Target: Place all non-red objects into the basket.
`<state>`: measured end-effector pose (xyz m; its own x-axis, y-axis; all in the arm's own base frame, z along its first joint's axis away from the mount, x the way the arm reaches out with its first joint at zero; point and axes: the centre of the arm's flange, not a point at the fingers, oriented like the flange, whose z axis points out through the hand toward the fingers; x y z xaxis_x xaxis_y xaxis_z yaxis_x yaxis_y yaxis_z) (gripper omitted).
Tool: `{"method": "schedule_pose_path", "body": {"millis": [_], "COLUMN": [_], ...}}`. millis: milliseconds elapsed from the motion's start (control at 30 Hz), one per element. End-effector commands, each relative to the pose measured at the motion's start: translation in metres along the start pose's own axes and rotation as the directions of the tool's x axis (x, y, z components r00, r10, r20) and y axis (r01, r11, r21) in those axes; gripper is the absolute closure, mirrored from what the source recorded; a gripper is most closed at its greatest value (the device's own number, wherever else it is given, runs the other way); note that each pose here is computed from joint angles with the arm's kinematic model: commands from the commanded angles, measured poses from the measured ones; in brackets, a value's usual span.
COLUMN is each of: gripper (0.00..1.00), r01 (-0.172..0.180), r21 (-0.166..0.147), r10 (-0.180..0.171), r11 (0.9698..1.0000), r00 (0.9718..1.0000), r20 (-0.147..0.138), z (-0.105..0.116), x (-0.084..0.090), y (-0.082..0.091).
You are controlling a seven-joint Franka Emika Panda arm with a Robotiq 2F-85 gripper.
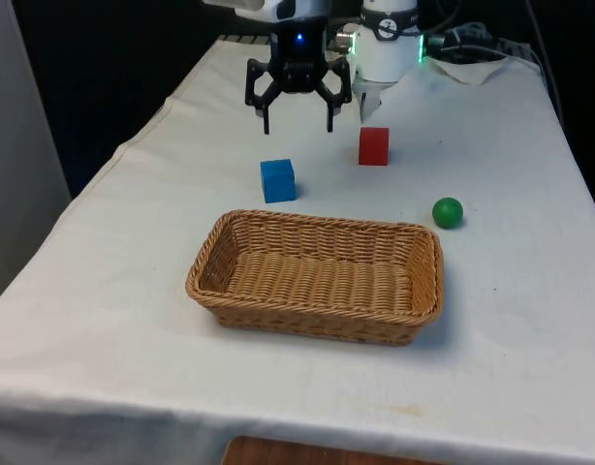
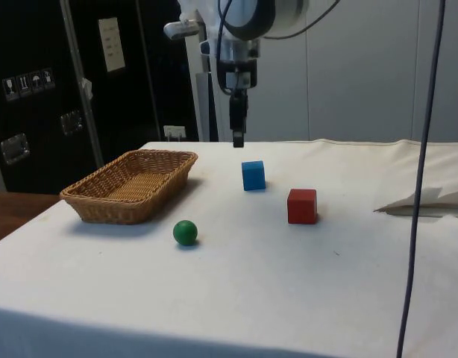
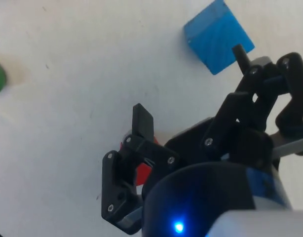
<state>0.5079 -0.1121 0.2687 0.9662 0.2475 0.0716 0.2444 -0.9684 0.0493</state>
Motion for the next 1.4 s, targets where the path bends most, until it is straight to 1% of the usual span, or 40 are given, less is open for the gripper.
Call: {"method": "schedule_pose_path", "body": {"millis": [0, 133, 167, 200, 233, 467, 500, 533, 767, 800, 833, 1067, 1100, 1133, 1167, 1367], "gripper": [0.00, 0.00, 0.00, 0.00, 0.00, 0.00, 0.00, 0.00, 0.00, 0.00, 0.00, 0.00, 0.00, 0.00, 0.00, 0.00], "r01": [0.000, 0.000, -0.002, 0.000, -0.001, 0.004, 0.003, 0.005, 0.005, 0.003, 0.005, 0.001, -0.002, 0.002, 0.003, 0.018], "r21": [0.004, 0.007, -0.002, 0.009, 0.013, 0.021, 0.017, 0.022, 0.030, 0.021, 0.032, 0.050, 0.039, 0.052, 0.053, 0.064], "r10": [0.000, 0.000, 0.002, 0.000, 0.001, -0.004, -0.003, -0.005, -0.006, -0.003, -0.005, -0.002, 0.001, -0.003, -0.004, -0.018], "r11": [1.0000, 1.0000, 1.0000, 1.0000, 0.9999, 0.9998, 0.9999, 0.9997, 0.9995, 0.9998, 0.9995, 0.9988, 0.9992, 0.9987, 0.9986, 0.9978], "r00": [0.9999, 1.0000, 1.0000, 1.0000, 1.0000, 1.0000, 1.0000, 1.0000, 1.0000, 0.9998, 1.0000, 0.9999, 0.9997, 0.9999, 1.0000, 0.9998], "r20": [-0.011, -0.008, 0.001, -0.006, -0.004, -0.004, 0.003, -0.004, 0.005, 0.019, 0.007, 0.012, 0.022, 0.011, 0.009, 0.004], "z": [-0.001, 0.001, 0.001, 0.002, 0.003, 0.010, 0.011, 0.011, 0.019, 0.019, 0.020, 0.032, 0.033, 0.034, 0.035, 0.044], "x": [-0.001, -0.005, -0.006, -0.007, -0.009, -0.013, -0.014, -0.014, -0.016, -0.017, -0.016, -0.016, -0.017, -0.015, -0.015, -0.016], "y": [0.004, 0.012, 0.011, 0.014, 0.018, 0.029, 0.028, 0.029, 0.027, 0.028, 0.026, 0.032, 0.032, 0.032, 0.033, 0.037]}}
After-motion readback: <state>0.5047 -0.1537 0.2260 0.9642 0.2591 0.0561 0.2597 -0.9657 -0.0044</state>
